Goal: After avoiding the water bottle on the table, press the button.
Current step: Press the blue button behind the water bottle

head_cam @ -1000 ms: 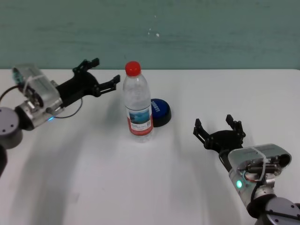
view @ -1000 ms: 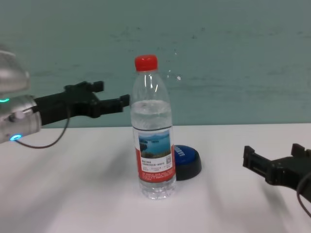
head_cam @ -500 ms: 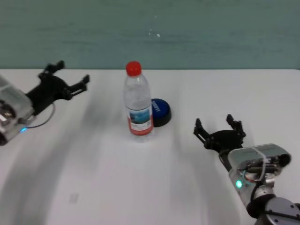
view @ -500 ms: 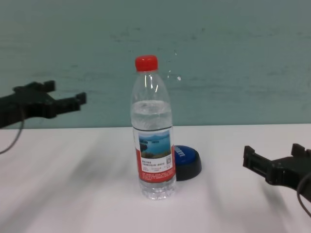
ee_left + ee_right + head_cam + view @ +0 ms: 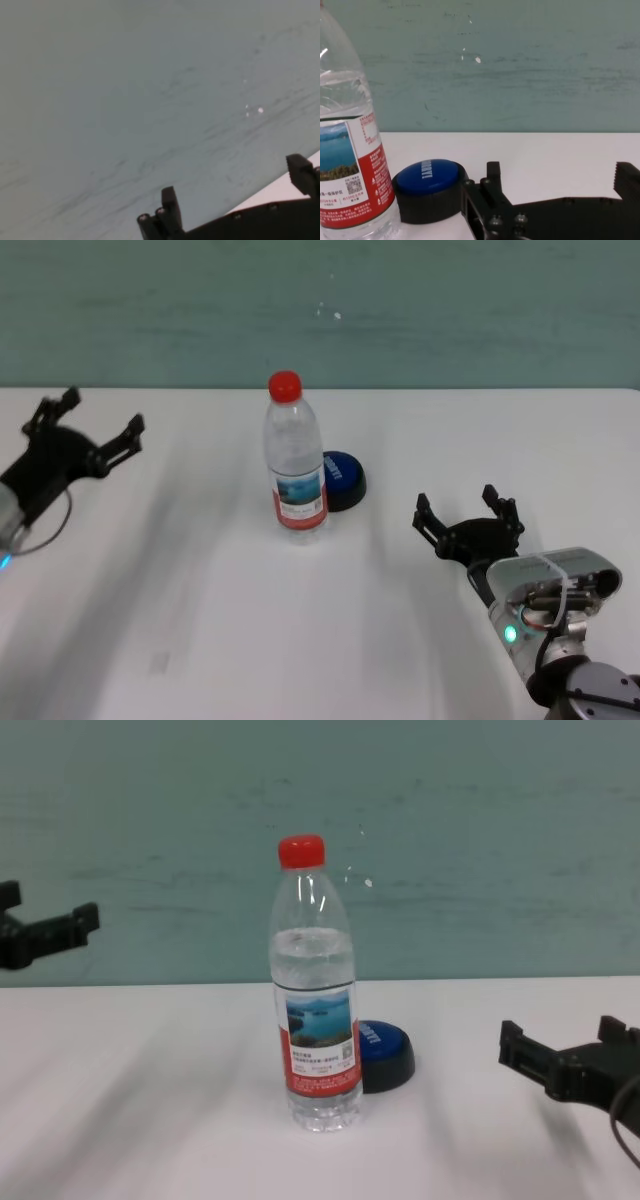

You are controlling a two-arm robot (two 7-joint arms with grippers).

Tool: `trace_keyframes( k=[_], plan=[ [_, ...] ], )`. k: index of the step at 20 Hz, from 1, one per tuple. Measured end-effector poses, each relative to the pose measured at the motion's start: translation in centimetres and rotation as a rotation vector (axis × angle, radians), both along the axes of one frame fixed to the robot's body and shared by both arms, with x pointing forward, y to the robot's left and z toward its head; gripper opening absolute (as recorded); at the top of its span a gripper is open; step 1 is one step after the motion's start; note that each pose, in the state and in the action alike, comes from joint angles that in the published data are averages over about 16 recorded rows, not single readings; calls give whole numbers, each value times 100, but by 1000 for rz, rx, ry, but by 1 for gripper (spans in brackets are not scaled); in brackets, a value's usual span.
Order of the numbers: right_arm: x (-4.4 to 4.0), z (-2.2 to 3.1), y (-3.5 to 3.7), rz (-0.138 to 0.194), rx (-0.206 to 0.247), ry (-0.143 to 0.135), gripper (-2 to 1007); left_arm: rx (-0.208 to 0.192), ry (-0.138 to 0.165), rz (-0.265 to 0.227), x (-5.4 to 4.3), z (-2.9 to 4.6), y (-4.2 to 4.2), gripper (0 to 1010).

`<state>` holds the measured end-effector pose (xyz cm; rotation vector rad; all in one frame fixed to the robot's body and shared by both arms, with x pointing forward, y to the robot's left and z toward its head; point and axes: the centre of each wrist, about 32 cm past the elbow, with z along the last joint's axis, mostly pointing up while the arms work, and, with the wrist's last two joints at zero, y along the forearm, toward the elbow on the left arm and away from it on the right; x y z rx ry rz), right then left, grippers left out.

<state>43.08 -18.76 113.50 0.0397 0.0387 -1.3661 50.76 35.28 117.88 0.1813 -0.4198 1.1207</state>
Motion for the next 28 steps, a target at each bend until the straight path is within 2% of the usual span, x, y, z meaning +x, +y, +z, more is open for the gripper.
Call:
trace_keyframes(
  k=[4,7,11,13,19,28],
  plan=[
    [0,0,0,0,0,0,1004,-4,3,32,-265,2,-30,1000],
    [0,0,0,0,0,0,1004,-9,7,49,-426,-14,-69,1000],
    [0,0,0,0,0,0,1004,-20,13,63,-590,-57,-140,1000],
    [0,0,0,0,0,0,1004,-27,16,64,-642,-83,-186,1000],
    [0,0,0,0,0,0,1004,-45,26,43,-695,-158,-359,1000],
    [0,0,0,0,0,0,1004,-53,42,-35,-622,-238,-644,1000]
  ],
)
